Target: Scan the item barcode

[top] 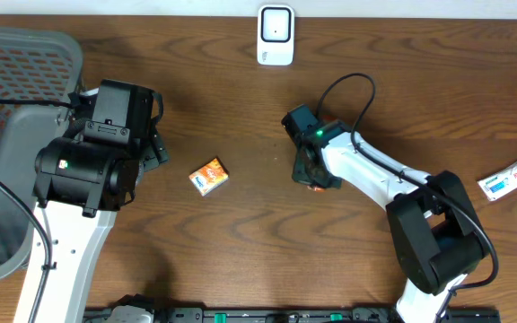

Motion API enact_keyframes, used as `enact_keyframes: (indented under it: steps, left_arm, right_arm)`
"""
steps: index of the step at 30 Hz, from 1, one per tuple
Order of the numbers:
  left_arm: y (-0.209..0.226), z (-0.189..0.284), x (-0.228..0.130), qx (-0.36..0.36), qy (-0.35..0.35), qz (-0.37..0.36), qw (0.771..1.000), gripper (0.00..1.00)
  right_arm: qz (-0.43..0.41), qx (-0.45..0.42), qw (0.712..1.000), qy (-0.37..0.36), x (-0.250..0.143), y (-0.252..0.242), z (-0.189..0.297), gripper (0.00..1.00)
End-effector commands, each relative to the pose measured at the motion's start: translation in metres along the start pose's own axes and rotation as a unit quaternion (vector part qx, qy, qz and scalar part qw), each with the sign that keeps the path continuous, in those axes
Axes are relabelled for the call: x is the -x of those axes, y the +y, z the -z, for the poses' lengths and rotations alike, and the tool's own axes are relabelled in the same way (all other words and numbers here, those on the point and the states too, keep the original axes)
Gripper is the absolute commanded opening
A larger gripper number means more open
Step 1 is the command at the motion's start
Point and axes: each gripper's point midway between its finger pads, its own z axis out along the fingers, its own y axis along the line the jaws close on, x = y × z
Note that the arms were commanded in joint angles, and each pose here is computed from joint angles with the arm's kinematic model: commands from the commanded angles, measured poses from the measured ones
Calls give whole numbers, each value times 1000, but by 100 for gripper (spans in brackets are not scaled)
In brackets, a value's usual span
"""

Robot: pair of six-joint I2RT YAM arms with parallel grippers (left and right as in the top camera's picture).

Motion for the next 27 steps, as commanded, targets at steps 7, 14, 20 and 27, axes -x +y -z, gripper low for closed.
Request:
enact_keyframes:
  steps: [7, 14, 20, 27]
  left_arm:
    - [3, -1, 1, 8, -2, -3, 1000, 94]
    - [3, -1, 1, 8, -2, -3, 1000, 94]
    - [3, -1, 1, 8, -2, -3, 1000, 94]
    - [3, -1, 1, 8, -2, -3, 1000, 94]
  right_arm:
    - [161, 404, 878, 201, -53, 77, 157, 1]
    - [263, 554, 773, 165, -52, 77, 180, 1]
    - [466, 622, 629, -21, -52, 81, 195, 1]
    - [541, 631, 535, -149, -33, 98, 192, 1]
